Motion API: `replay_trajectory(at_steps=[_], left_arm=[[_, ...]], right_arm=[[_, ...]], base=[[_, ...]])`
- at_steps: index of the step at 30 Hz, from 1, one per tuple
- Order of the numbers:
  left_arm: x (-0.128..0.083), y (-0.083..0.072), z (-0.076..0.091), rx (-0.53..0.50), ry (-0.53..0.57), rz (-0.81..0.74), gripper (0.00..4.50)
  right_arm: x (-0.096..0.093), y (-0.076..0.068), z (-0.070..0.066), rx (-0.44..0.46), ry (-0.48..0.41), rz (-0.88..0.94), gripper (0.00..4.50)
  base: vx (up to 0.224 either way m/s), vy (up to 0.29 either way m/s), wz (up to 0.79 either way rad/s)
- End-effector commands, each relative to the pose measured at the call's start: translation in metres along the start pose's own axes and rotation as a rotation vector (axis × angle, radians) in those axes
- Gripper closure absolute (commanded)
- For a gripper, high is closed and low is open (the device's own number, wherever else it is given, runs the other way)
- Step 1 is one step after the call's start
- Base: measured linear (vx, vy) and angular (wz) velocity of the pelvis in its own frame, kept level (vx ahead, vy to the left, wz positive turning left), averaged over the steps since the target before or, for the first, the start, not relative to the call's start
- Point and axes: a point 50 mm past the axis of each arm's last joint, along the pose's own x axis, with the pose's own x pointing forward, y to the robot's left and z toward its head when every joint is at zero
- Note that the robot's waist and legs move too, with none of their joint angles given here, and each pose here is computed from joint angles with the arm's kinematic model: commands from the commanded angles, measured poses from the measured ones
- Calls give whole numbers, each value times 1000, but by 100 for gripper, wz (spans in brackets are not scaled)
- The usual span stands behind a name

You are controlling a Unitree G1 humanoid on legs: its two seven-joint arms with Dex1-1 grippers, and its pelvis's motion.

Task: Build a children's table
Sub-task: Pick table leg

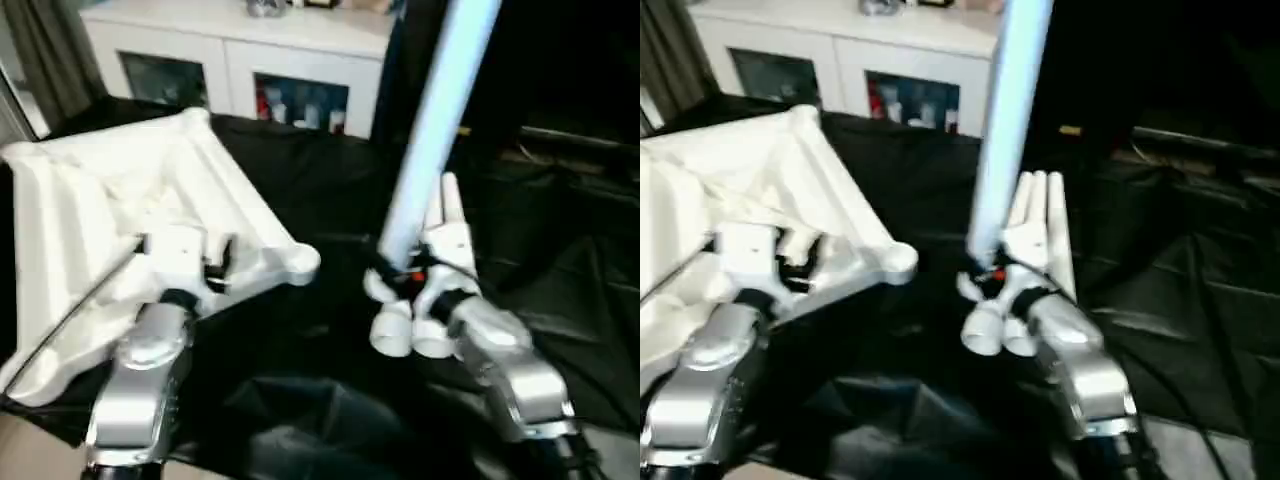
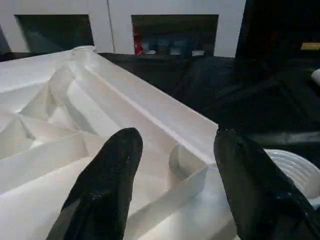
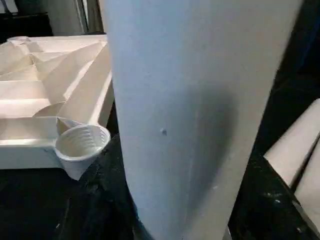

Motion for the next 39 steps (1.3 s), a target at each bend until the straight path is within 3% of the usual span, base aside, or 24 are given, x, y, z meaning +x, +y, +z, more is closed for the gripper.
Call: replay_trajectory(at_steps=[1, 16, 18, 24, 39], left_arm=[[0, 5, -2, 12, 17, 14, 178], [4, -1, 0, -12, 5, -19, 178], [4, 1, 6, 55, -24, 53, 178], [6, 0, 6, 23, -27, 68, 178], [4, -6, 4, -48, -20, 28, 178]], right_arm=[[3, 5, 4, -11, -21, 24, 259], [1, 1, 5, -11, -27, 2, 259], [1, 1, 5, -13, -27, 1, 259], [2, -1, 6, -13, -29, -4, 259], [2, -3, 8, -36, -29, -7, 259]], base=[[-51, -40, -6], [-80, 162, 1], [-45, 132, -14], [-57, 160, -5], [-43, -35, 1]])
